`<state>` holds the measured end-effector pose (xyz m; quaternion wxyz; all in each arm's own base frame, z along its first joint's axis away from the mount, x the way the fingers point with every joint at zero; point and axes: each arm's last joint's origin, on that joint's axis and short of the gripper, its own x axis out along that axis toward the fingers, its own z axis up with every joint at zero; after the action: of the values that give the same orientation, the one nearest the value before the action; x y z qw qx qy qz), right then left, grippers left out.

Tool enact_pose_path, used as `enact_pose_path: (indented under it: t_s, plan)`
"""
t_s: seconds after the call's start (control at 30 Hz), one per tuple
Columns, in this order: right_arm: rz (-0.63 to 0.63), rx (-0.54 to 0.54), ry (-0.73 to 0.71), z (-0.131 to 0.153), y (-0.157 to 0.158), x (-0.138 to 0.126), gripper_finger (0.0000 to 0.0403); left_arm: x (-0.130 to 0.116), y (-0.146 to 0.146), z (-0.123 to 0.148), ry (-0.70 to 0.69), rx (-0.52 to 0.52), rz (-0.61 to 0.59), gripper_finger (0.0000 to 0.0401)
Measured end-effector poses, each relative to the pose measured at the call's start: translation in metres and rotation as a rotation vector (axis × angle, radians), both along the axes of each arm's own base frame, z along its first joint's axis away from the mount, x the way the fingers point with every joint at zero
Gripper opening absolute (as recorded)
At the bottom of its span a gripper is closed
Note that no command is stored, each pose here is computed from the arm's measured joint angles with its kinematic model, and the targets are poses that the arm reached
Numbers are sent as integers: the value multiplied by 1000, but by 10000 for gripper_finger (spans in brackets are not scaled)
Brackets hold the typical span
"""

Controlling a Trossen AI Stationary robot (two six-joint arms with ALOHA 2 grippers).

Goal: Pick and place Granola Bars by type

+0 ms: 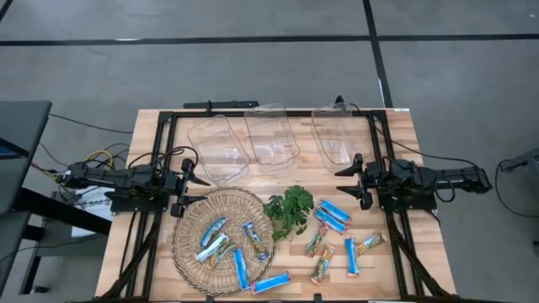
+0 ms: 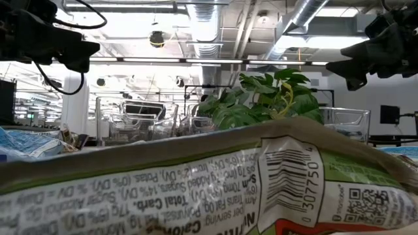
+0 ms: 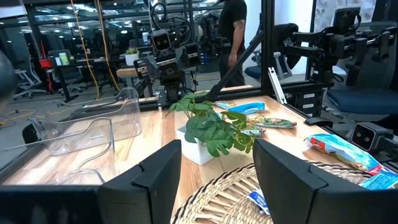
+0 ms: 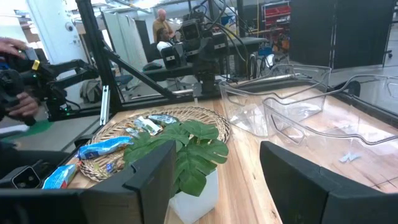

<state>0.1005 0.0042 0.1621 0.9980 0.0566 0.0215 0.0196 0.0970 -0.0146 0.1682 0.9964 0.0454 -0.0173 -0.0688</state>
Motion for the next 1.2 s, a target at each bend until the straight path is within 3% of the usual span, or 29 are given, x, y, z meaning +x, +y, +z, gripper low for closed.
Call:
enact_pose_path:
  t_s: [0.1,0.27,0.5,0.8,0.97,1.2]
  plan:
    - [0,0,0,0,0,0,225,0,0,0,7,-47,-5,194]
    - [0,0,0,0,0,0,225,0,0,0,33,-209,-11,194]
    - [0,0,0,0,0,0,225,0,0,0,40,-282,-9,194]
    - [0,0,0,0,0,0,225,17,1,12,313,-256,189,194]
    - [0,0,0,0,0,0,225,49,-8,30,513,-213,212,194]
    - [0,0,0,0,0,0,225,100,-42,52,858,-62,221,194]
